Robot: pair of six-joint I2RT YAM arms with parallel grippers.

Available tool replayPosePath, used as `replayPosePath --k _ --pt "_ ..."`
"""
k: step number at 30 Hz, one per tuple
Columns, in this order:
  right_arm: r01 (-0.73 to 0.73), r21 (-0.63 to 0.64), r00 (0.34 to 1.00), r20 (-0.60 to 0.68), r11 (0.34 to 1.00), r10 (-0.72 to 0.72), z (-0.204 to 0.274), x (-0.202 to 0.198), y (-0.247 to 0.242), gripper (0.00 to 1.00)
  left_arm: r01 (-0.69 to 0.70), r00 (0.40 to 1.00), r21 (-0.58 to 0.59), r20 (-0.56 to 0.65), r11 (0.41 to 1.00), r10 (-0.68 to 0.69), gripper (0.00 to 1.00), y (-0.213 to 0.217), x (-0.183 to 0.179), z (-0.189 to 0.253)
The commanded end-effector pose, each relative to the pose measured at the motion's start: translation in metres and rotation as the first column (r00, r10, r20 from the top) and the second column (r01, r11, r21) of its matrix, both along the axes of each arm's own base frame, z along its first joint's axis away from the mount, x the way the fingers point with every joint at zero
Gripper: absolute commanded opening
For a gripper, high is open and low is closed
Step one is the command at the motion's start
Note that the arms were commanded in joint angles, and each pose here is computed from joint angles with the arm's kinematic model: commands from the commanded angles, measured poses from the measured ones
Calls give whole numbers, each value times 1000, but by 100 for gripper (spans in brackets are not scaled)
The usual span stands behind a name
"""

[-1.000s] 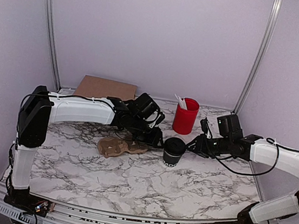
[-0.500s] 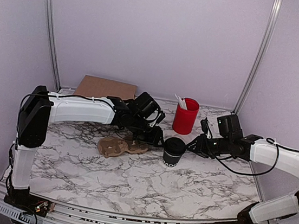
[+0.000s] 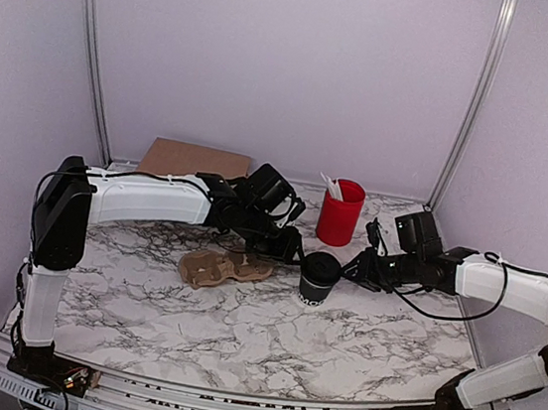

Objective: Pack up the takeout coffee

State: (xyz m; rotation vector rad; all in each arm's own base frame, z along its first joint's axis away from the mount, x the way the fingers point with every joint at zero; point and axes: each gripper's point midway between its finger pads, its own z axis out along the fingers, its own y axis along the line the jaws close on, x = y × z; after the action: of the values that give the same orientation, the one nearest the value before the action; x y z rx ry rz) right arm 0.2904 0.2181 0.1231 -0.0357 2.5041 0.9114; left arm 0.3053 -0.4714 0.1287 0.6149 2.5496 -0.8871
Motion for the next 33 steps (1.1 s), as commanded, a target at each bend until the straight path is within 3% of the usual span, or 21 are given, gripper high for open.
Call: replayPosePath --k 1,21,33 --pt "10 7 1000 15 1000 -10 1 5 1 22 11 1000 -33 13 999 -10 42 -10 2 11" --pt "-9 -32 1000 -7 999 9 -11 -3 11 22 17 1000 5 -26 1000 -17 40 -10 -2 -17" --pt "3 -95 995 -98 995 -12 -56 -39 8 17 27 998 52 -61 998 -24 33 -7 -9 -45"
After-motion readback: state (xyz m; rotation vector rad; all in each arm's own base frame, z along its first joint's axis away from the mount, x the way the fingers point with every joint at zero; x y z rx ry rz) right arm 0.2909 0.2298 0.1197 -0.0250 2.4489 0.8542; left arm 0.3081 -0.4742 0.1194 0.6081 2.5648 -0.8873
